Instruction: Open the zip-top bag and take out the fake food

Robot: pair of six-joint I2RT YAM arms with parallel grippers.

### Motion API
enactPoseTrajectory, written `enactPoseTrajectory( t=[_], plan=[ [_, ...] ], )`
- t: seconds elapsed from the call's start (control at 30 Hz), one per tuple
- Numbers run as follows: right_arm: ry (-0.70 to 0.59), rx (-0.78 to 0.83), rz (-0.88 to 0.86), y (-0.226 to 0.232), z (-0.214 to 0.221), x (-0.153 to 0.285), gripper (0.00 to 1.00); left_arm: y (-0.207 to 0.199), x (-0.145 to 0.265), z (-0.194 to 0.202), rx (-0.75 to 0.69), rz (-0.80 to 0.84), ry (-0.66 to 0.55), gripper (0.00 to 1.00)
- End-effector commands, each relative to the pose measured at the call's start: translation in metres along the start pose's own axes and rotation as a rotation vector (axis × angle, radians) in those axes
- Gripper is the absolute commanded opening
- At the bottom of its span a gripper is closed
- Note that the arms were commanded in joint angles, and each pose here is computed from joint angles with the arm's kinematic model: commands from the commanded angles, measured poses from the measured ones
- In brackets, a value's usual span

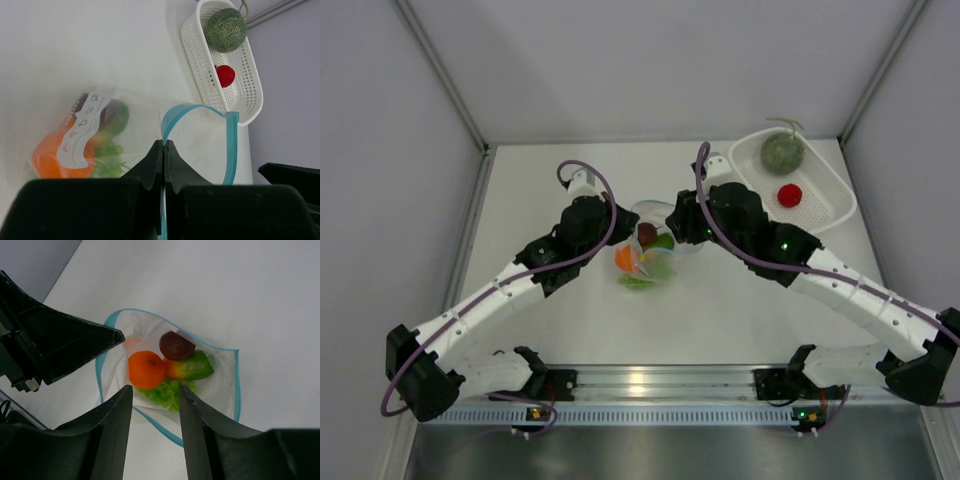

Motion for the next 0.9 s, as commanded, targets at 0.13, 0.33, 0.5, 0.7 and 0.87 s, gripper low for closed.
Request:
enactPoseTrajectory(
  t=[0.13, 0.33, 0.5, 0.7, 0.87],
  plan=[
    [-0.024, -0.054, 0.015, 0.002, 0.013, -0.024, 0.43, -0.012, 0.006, -0.011, 0.045, 0.044, -0.029, 0.0],
    [0.0, -0.063, 0.091, -0.006, 0.028, -0.05, 0.42, -0.01, 0.009, -0.01, 0.073, 0.042, -0.033, 0.0],
    [0.019, -0.079, 0.107, -0.006, 0.04, -0.07, 0.41, -0.01, 0.01, -0.008, 0.076, 0.048, -0.025, 0.0],
    [0.017, -0.103, 0.118, -0.004, 0.05, -0.099, 0.41, -0.002, 0.007, -0.004, 0.074, 0.018, -0.028, 0.0],
    [0.024, -0.132, 0.111, -0.001, 0.062, -0.118, 0.4, 0.004, 0.004, 0.0, 0.063, -0.005, -0.027, 0.0]
  ],
)
Point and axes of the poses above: each gripper's point midway between its finger pads, its own x axis back along the fingers, its own y axis along the line the jaws close on, z = x × y, the point moved 2 cm from there along x, back along the fingers, and after that the axes turned 10 degrees about -x, right-handed, at the moved point
